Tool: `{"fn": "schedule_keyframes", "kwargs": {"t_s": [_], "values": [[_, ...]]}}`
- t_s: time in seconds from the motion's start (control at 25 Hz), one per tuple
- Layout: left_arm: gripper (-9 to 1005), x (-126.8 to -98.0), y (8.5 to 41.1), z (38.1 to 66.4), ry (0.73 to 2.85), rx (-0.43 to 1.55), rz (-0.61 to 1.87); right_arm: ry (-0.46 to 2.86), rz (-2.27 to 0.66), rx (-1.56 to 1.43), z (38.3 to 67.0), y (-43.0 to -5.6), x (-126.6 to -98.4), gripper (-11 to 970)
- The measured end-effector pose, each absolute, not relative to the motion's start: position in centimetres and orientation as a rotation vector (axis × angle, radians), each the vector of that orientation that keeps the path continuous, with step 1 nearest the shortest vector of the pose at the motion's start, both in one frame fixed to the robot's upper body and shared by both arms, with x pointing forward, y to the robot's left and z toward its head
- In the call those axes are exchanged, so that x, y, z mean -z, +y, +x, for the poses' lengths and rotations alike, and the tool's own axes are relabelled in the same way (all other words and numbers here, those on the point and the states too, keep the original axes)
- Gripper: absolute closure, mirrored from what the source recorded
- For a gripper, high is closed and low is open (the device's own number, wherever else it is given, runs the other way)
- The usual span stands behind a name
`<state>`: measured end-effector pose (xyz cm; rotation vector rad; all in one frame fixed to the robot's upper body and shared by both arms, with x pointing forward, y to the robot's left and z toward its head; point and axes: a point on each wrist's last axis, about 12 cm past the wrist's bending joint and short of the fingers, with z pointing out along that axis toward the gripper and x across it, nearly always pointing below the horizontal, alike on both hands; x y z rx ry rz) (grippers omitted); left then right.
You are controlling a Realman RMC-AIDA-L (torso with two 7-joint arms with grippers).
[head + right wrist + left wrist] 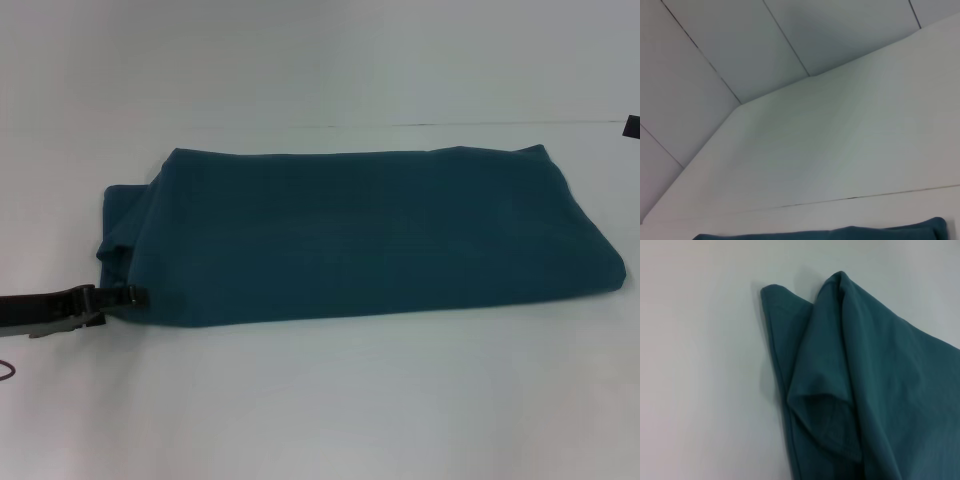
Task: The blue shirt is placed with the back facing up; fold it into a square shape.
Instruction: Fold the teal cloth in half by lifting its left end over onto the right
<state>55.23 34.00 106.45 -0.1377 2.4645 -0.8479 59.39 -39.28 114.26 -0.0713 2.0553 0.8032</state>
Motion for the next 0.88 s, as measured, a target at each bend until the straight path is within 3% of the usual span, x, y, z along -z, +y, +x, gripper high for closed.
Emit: {"fn": "schedule_keyframes", "kwargs": {"t_s": [0.88], "values": [[121, -107.2, 32.9, 56.5, 2.477, 0.850, -0.084, 2.057, -0.061, -0.801, 59.4, -39.4, -114.4, 118]]}}
